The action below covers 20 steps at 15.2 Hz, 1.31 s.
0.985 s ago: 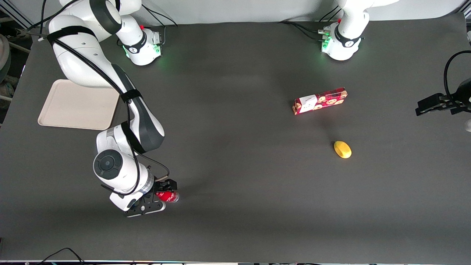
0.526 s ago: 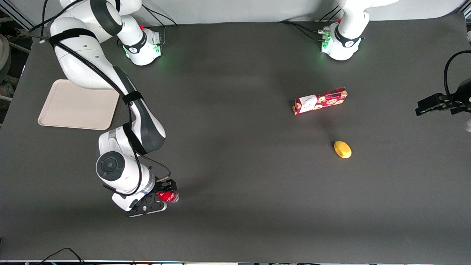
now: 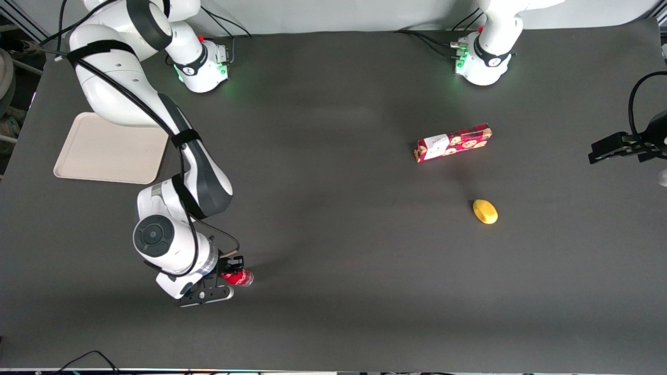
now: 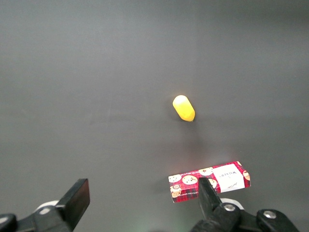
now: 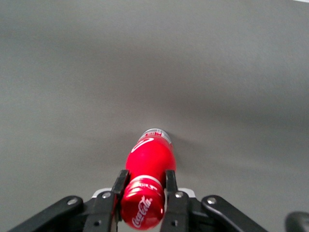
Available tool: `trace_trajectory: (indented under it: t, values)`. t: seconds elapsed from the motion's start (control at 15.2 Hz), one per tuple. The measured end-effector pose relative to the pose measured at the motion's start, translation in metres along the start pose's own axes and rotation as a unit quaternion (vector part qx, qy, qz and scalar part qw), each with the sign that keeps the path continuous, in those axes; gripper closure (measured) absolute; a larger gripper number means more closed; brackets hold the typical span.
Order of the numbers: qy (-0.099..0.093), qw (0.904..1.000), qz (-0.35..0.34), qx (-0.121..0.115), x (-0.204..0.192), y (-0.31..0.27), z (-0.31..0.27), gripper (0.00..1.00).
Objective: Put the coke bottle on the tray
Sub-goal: 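Lower the open right gripper around the bottle and close it, then lift the bottle and carry it with the right gripper over the tray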
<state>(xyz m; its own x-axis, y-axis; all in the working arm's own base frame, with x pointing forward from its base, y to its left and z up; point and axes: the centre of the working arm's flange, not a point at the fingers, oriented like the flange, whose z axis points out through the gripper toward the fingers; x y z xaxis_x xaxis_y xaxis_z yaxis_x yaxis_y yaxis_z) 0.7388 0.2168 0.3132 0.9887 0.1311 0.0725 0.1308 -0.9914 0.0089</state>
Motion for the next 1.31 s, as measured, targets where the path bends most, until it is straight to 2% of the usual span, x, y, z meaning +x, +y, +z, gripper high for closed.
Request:
trace_trajectory:
  t: [0.13, 0.33, 0.46, 0.66, 0.92, 1.12, 1.31]
  values:
    - [-0.007, 0.9997, 0.022, -0.003, -0.001, 0.002, -0.011, 0.65]
    - [-0.017, 0.9989, 0.042, -0.015, -0.007, 0.014, -0.063, 0.65]
    - [-0.035, 0.9972, 0.060, -0.029, -0.019, 0.041, -0.107, 0.65]
    - [-0.050, 0.9940, 0.085, -0.048, -0.046, 0.098, -0.157, 0.65]
    - [-0.080, 0.9896, 0.091, -0.077, -0.105, 0.180, -0.175, 0.65]
    - [-0.088, 0.9885, 0.087, -0.087, -0.164, 0.248, -0.180, 0.65]
    - [-0.093, 0.9891, 0.078, -0.084, -0.228, 0.318, -0.189, 0.65]
